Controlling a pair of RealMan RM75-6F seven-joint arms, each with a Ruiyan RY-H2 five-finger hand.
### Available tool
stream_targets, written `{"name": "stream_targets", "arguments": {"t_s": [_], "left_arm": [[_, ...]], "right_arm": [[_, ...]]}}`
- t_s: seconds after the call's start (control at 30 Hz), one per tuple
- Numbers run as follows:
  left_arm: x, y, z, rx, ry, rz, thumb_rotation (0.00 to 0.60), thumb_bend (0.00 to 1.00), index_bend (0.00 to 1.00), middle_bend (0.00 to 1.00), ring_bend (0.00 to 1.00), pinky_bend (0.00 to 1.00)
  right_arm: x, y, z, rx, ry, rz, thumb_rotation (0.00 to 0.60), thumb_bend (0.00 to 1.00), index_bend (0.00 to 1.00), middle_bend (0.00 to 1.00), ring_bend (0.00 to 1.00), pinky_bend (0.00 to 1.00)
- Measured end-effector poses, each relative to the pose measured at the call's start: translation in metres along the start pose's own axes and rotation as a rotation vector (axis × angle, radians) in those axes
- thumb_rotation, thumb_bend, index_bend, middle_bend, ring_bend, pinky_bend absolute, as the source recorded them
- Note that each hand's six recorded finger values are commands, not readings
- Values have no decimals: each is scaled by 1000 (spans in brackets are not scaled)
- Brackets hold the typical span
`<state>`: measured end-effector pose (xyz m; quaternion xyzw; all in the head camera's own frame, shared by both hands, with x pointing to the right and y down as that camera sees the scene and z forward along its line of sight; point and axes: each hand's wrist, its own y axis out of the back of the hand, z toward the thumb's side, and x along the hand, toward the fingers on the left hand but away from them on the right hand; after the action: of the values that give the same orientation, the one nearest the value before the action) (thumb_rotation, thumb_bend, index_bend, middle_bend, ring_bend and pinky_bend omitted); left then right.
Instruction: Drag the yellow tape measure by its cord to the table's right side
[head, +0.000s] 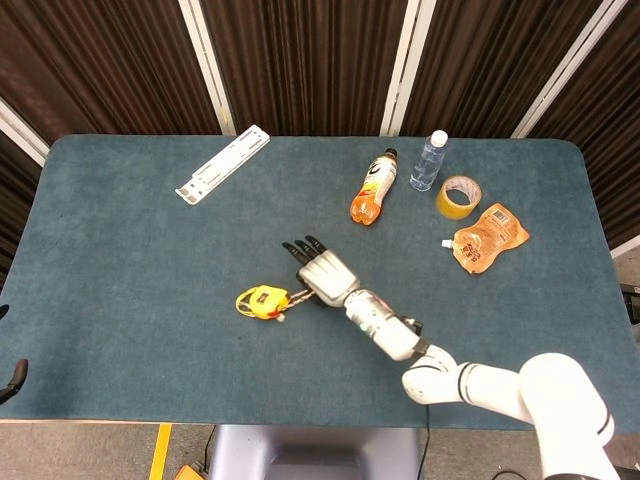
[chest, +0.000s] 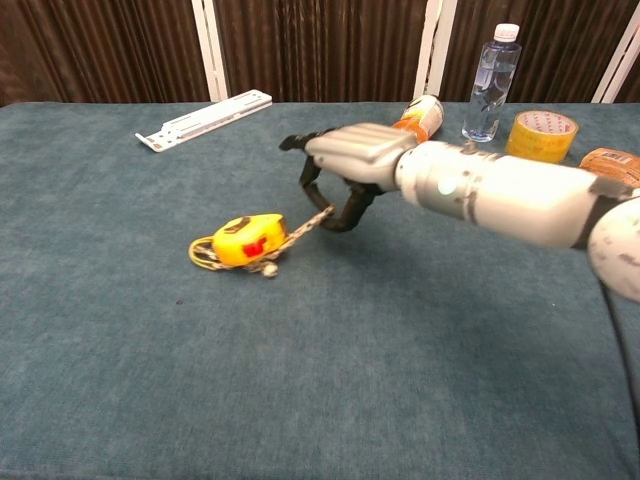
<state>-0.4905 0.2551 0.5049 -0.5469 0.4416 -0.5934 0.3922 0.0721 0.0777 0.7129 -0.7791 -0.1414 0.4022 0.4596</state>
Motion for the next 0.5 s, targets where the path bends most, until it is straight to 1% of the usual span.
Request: {"name": "stream_targets", "arguments": {"t_s": [0.27, 0.37, 0.4, 0.5], "left_arm": [[1, -2, 1, 2, -1, -7, 600, 380, 90, 0, 0, 60], [1, -4, 3, 7, -5, -13, 600, 380, 91, 0, 0, 60], [1, -5, 4, 11, -6, -16, 600, 381, 91, 0, 0, 60], [1, -7, 5, 17, -8, -20, 600, 381, 91, 0, 0, 60]], "right_arm": [[28, 25, -35, 31, -59, -45, 600, 444, 798, 96, 129, 0], [35, 40, -47, 45, -84, -77, 600, 443, 806, 96, 129, 0], [37, 49, -51, 52, -95, -96, 600, 444, 809, 96, 130, 0], [35, 63, -55, 67, -110, -123, 600, 444, 811, 96, 131, 0]]}}
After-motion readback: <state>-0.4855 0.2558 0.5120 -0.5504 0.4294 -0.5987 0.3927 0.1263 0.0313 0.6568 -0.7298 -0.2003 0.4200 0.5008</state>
